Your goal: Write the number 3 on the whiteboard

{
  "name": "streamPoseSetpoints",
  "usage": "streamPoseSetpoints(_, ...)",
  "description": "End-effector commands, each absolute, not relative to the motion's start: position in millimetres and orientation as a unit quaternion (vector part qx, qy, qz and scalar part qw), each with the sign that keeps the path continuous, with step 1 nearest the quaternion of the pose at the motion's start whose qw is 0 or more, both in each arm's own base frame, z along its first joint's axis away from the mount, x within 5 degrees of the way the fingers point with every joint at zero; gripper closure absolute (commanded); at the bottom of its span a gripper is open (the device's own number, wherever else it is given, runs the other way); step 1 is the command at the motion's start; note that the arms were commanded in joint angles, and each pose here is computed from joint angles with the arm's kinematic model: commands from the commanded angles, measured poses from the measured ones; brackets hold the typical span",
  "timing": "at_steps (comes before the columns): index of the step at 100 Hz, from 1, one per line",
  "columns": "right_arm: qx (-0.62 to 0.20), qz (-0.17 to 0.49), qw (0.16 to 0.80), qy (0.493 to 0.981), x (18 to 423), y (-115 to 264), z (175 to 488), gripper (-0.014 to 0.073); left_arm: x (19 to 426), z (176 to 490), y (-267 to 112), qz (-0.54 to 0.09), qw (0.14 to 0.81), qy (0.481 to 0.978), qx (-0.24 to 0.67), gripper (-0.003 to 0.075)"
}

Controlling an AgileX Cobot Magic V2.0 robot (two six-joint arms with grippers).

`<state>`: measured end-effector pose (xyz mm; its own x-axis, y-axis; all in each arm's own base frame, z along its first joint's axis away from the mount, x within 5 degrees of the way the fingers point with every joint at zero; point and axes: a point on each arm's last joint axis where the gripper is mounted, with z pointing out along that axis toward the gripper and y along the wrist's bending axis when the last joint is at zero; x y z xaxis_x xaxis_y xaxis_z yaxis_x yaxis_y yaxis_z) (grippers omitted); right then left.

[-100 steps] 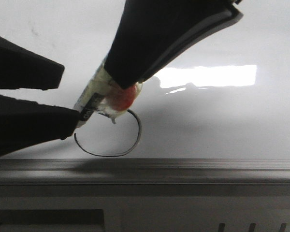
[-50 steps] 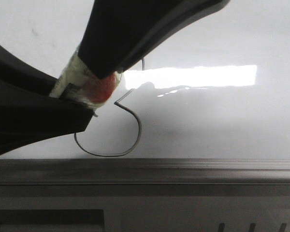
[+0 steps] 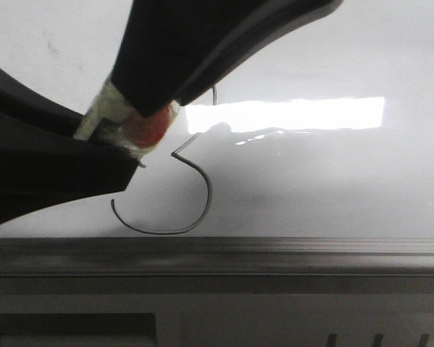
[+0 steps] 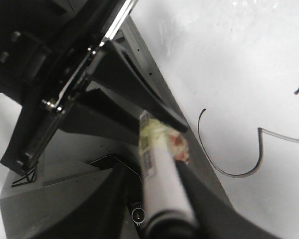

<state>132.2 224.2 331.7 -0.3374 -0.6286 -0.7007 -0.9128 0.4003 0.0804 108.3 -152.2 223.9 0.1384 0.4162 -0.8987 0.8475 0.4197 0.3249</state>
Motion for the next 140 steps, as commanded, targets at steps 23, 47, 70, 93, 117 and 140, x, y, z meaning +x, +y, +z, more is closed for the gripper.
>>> streamPoseSetpoints(23, -0.452, 0.249, 0.407, 0.754, 142, 204, 380, -0.0014, 126, 241, -145, -0.282, 0.569, 0.73, 0.25, 0.0741)
streamPoseSetpoints(47, -0.434, 0.256, 0.447, 0.739, 136, 188, 398, 0.0045, 133, 233, -134, -0.32, 0.505, 0.8, 0.059, 0.0741)
streamPoseSetpoints(70, -0.433, 0.257, 0.45, 0.738, 135, 186, 400, 0.0045, 133, 228, -132, -0.324, 0.477, 0.817, 0.028, 0.0741)
streamPoseSetpoints(93, -0.434, 0.257, 0.448, 0.738, 135, 186, 400, 0.0046, 139, 223, -124, -0.309, 0.455, 0.835, 0.01, 0.0741)
streamPoseSetpoints(117, -0.434, 0.257, 0.448, 0.738, 135, 186, 400, 0.0046, 139, 222, -124, -0.308, 0.453, 0.836, 0.014, 0.074)
streamPoseSetpoints(140, -0.434, 0.257, 0.448, 0.738, 135, 186, 400, 0.0046, 138, 224, -125, -0.299, 0.468, 0.83, 0.048, 0.047)
